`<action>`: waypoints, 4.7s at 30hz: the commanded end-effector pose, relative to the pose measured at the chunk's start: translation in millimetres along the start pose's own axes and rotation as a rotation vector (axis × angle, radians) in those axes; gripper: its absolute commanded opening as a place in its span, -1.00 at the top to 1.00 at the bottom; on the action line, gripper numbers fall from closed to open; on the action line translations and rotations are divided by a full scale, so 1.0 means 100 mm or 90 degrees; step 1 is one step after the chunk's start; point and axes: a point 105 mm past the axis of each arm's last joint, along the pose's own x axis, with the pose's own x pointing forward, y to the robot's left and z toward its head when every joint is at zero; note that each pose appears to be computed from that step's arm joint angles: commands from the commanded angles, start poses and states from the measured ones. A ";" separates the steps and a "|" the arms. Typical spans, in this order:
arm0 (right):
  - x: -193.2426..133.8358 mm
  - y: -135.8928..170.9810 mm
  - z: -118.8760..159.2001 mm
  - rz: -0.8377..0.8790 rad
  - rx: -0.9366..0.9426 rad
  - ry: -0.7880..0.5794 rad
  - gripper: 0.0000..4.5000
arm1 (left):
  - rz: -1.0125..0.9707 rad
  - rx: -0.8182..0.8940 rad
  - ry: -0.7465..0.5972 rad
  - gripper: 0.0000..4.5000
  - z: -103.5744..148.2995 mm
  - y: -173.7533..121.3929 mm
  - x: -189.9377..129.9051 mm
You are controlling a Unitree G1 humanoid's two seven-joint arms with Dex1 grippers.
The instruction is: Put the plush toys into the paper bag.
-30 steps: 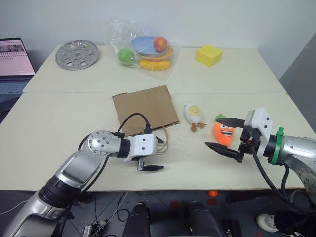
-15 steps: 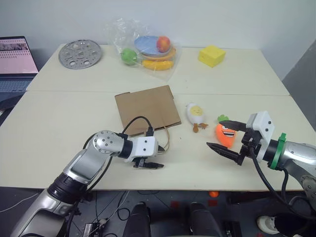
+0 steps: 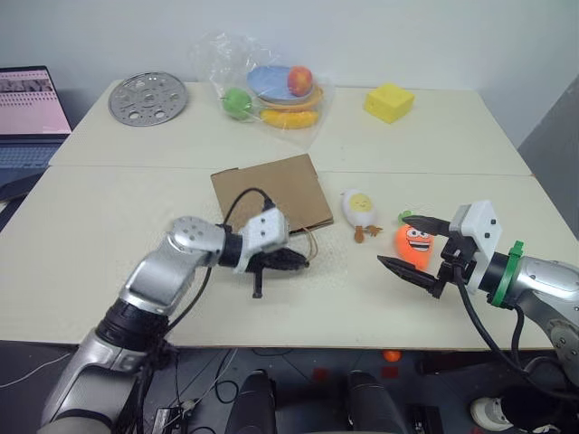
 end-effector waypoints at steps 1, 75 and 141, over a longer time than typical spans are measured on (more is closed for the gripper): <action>0.06 0.02 0.09 -0.004 -0.033 -0.019 -1.00 | 0.014 -0.059 -0.091 0.98 0.43 0.18 -0.29; 0.80 0.14 0.75 -0.124 0.072 -0.281 0.99 | 0.167 0.001 -0.268 1.00 0.96 0.79 -0.95; 1.80 0.36 0.44 -0.010 0.016 -0.012 1.00 | 0.132 0.003 -0.257 1.00 1.02 0.70 -0.91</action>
